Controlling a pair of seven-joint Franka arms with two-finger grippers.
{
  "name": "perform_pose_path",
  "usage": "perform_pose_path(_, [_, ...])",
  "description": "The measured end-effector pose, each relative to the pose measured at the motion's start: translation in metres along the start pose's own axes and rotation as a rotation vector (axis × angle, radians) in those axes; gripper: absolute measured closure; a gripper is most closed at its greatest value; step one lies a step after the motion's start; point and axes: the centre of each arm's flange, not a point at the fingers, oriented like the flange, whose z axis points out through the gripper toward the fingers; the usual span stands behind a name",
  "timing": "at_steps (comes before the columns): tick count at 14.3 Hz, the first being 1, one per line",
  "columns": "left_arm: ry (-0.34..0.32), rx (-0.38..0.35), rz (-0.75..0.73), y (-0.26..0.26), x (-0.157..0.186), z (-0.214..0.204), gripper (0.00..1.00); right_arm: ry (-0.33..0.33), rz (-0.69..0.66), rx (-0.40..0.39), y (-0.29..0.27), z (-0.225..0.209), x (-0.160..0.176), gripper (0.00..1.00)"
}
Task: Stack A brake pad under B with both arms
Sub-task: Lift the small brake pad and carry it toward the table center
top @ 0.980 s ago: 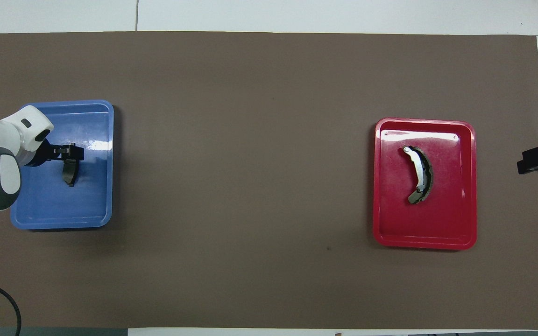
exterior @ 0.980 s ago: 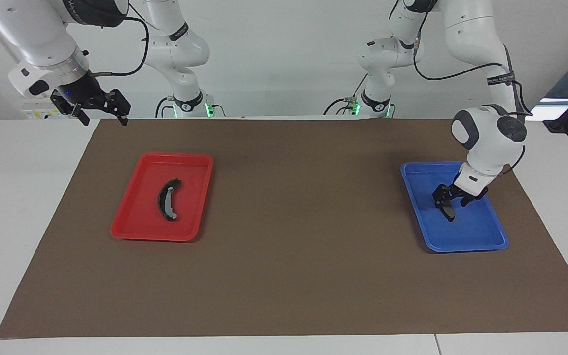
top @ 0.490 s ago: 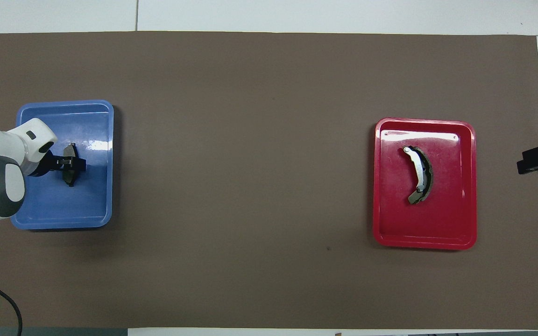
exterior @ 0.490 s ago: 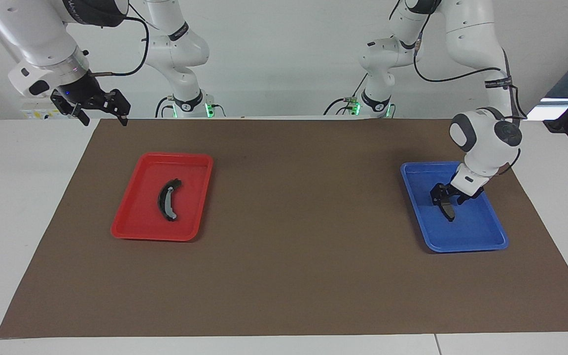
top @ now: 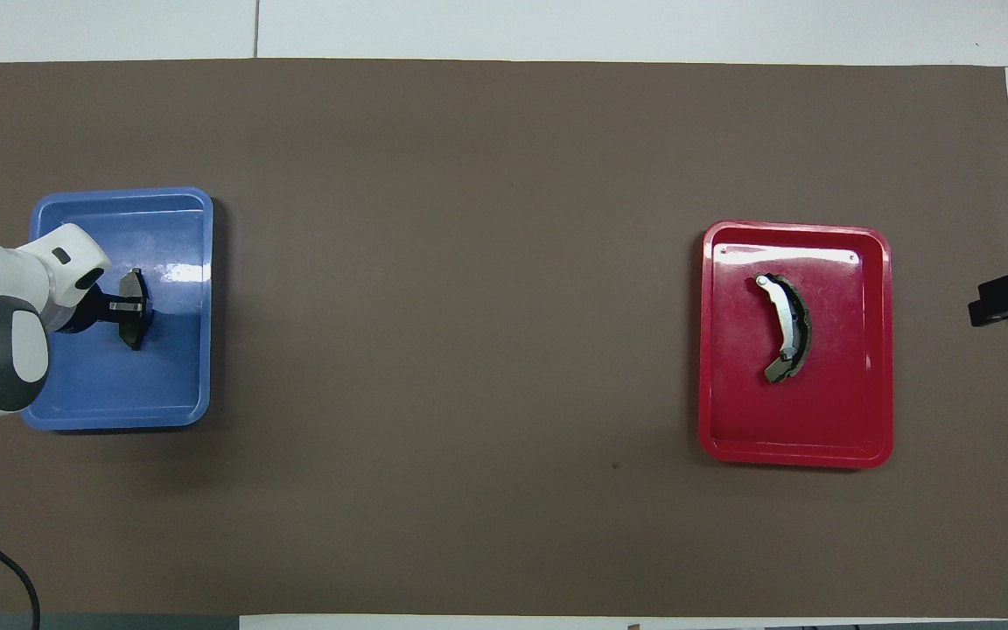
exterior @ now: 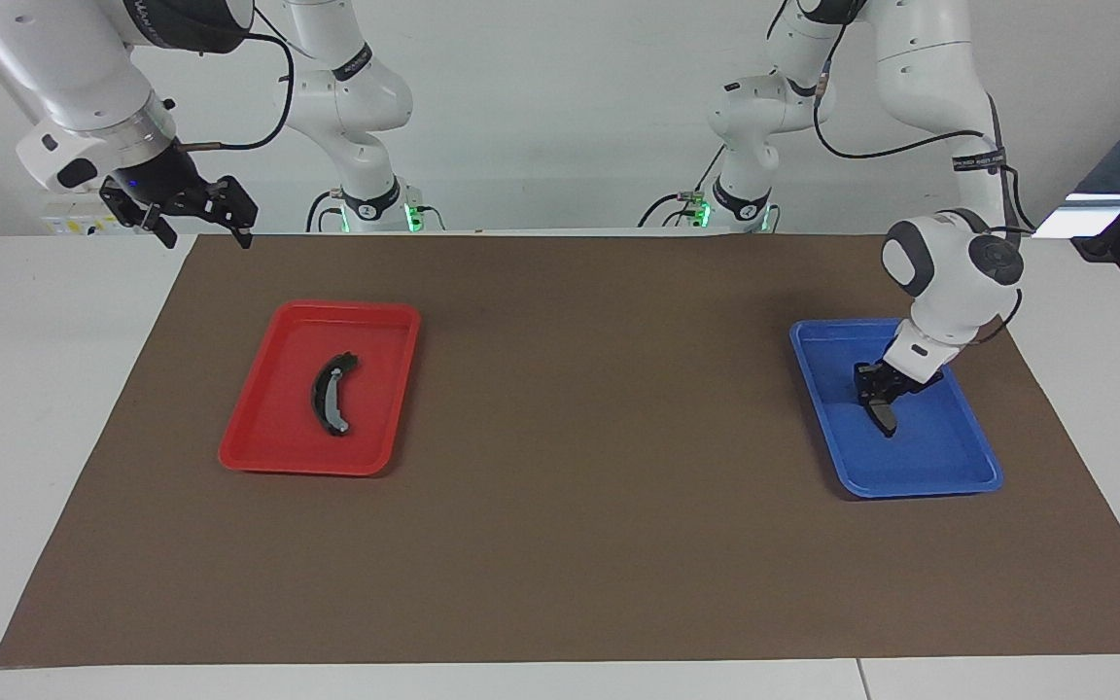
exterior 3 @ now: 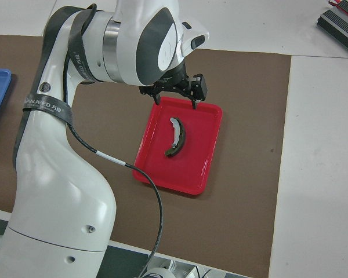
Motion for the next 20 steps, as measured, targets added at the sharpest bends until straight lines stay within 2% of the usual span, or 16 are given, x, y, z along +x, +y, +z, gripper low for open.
perform_pose_path(5, [-0.020, -0.006, 0.016, 0.009, 0.001, -0.031, 0.61, 0.000, 0.000, 0.000, 0.000, 0.000, 0.000, 0.00])
perform_pose_path(8, [-0.033, -0.008, 0.030, 0.045, 0.014, -0.065, 0.61, 0.000, 0.000, 0.000, 0.000, 0.000, 0.000, 0.00])
perform_pose_path(10, [-0.033, -0.006, 0.023, 0.088, 0.022, -0.074, 0.61, 0.000, 0.000, 0.000, 0.000, 0.000, 0.000, 0.00])
perform_pose_path(13, [-0.028, -0.004, -0.008, 0.182, 0.020, -0.075, 0.61, 0.000, 0.000, 0.000, 0.000, 0.000, 0.000, 0.00])
perform_pose_path(16, [0.010, -0.014, -0.028, 0.285, 0.006, -0.072, 0.61, 0.000, 0.000, 0.000, 0.000, 0.000, 0.000, 0.00])
perform_pose_path(20, [0.043, -0.035, -0.016, 0.373, -0.014, -0.057, 0.61, 0.000, 0.000, 0.000, 0.000, 0.000, 0.000, 0.00])
